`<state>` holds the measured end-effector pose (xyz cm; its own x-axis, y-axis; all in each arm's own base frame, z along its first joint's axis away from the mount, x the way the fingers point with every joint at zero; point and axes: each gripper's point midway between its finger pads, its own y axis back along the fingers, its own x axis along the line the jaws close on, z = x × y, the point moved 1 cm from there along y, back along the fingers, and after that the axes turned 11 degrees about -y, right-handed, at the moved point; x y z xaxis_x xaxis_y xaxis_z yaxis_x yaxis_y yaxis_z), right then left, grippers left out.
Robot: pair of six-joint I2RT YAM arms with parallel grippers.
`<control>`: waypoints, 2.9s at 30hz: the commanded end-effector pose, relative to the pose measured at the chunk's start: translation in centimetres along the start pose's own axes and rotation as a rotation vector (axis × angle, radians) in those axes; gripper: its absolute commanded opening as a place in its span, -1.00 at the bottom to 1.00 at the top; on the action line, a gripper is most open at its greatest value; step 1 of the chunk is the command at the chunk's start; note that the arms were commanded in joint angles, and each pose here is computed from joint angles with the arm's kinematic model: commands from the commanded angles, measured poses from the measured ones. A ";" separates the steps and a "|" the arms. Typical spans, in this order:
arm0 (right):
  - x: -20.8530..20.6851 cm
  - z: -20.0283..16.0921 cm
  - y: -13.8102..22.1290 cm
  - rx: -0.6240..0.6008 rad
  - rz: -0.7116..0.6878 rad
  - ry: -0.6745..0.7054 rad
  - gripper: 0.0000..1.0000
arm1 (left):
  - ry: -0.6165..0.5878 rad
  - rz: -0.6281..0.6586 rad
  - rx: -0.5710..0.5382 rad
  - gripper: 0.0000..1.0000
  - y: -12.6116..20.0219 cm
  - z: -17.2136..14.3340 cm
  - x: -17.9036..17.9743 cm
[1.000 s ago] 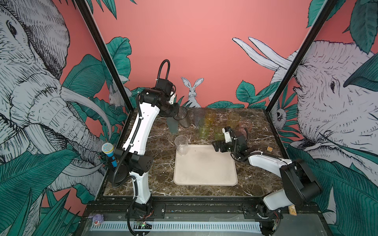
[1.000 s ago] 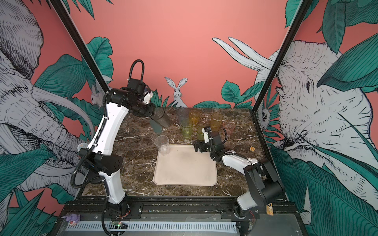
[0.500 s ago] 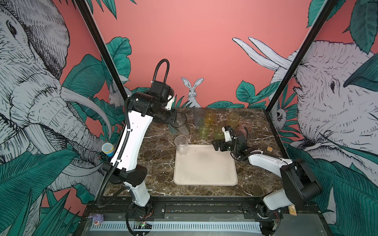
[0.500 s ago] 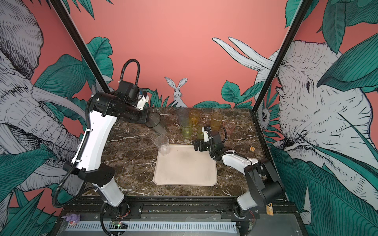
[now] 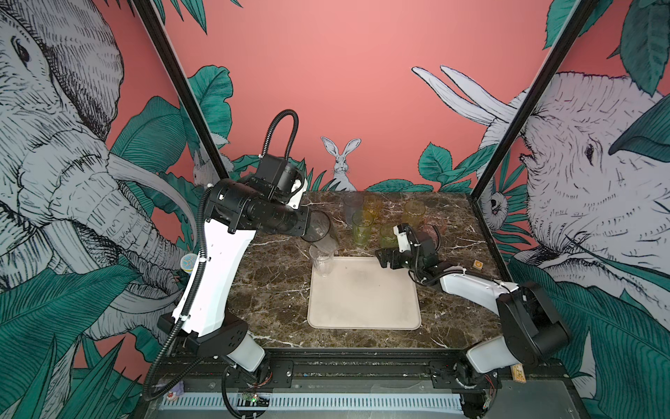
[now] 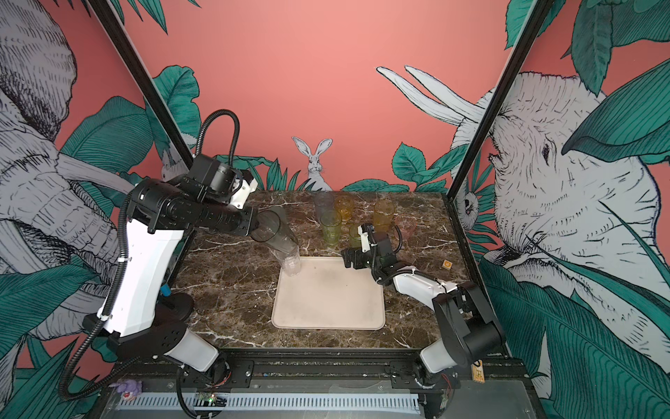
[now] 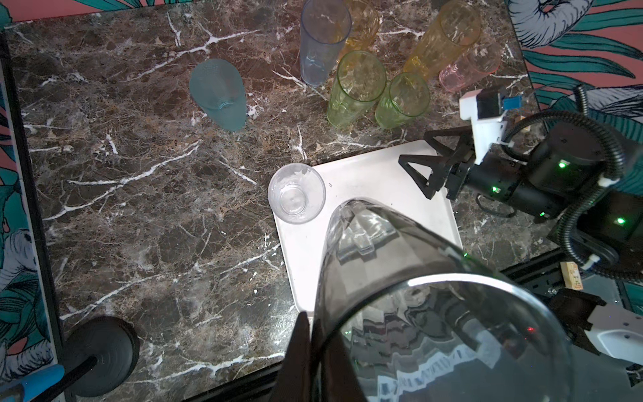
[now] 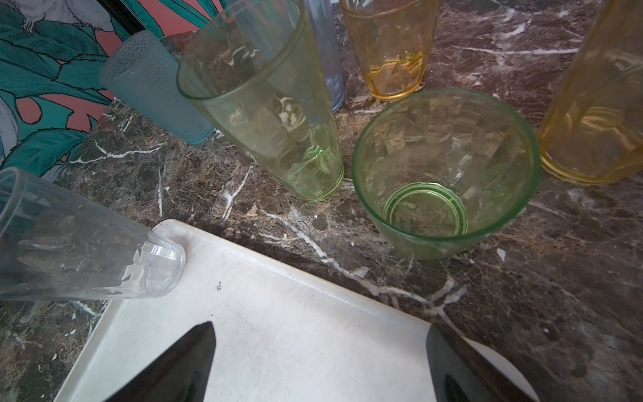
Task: Place the glasses into the tray
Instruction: Place the glass on the tray.
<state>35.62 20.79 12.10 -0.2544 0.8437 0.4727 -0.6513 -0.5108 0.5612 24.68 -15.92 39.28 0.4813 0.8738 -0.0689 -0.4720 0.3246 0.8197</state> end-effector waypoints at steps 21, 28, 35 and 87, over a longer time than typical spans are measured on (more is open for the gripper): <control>0.5 0.2 -0.3 0.005 0.016 -0.005 0.94 | 0.005 0.008 0.196 -1.00 -2.3 -8.7 -2.3; 0.5 0.1 -0.4 0.010 0.015 -0.007 0.93 | 0.020 0.029 0.226 -1.00 -4.5 -10.1 -2.1; 0.5 0.1 -0.4 0.011 0.017 -0.006 0.94 | 0.044 0.072 0.256 -1.00 -7.7 -11.5 -1.5; 0.3 -0.7 -1.5 0.077 0.009 -0.027 0.94 | 0.065 0.236 0.355 -1.00 -19.3 -13.8 0.2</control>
<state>35.59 21.43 10.45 -0.2308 0.8401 0.4909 -0.5911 -0.5218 0.6150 23.53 -17.28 15.43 0.3606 0.9270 0.1035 -0.2591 -0.0070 0.9658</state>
